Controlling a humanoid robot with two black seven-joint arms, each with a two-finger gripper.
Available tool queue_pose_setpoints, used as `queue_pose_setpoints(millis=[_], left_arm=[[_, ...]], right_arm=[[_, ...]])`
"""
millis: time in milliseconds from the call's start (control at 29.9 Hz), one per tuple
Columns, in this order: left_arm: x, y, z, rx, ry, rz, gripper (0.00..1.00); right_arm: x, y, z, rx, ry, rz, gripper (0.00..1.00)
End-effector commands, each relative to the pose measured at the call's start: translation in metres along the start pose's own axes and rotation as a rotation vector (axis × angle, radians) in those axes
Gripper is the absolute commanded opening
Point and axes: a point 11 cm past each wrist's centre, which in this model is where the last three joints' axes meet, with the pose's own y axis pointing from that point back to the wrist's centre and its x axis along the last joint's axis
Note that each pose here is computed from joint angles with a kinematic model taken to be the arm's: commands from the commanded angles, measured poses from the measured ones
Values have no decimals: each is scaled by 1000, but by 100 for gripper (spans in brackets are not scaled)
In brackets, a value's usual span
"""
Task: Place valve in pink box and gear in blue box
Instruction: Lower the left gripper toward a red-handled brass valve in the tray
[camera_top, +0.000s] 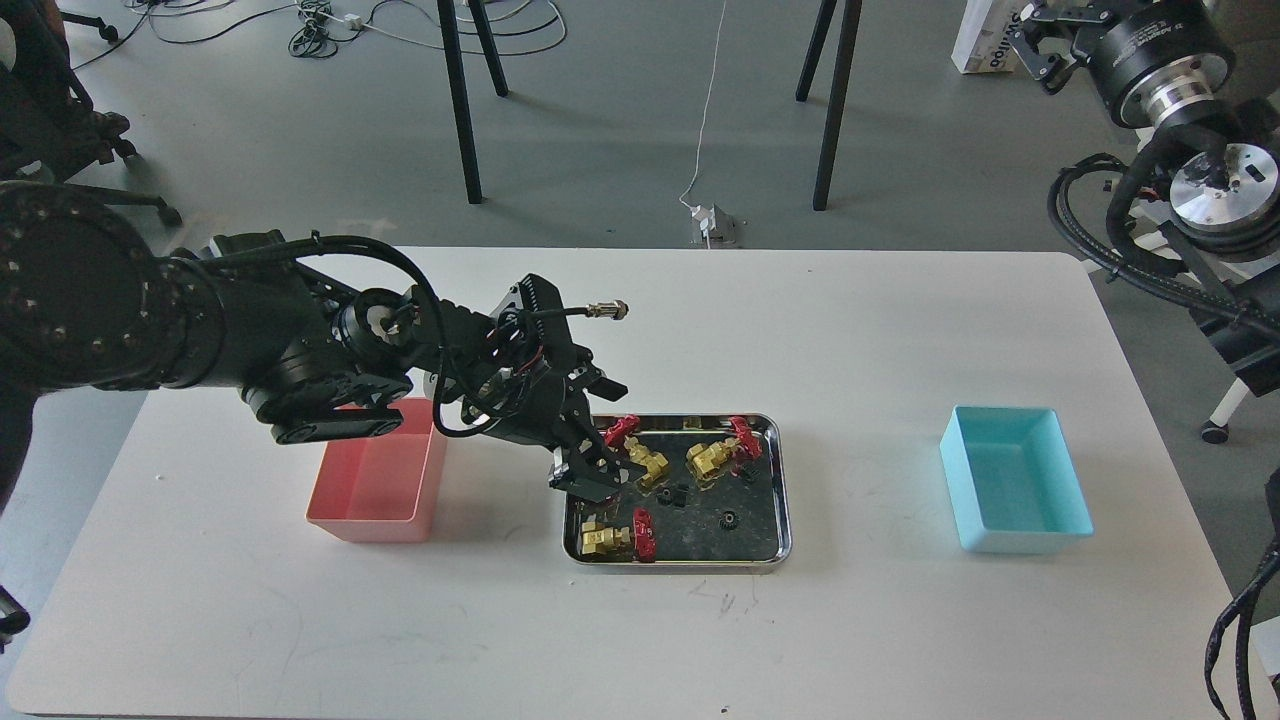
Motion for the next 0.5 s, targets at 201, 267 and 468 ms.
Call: queue_pose_setpoints(millis=[201, 267, 468], left_arm=[[-32, -10, -13, 53, 19, -15, 80], [-35, -11, -13, 52, 14, -20, 79], [-49, -16, -9, 48, 31, -32, 76]], right_arm=[[6, 3, 7, -15, 3, 12, 100], [7, 4, 8, -16, 3, 15, 100], [11, 6, 10, -22, 3, 21, 100]])
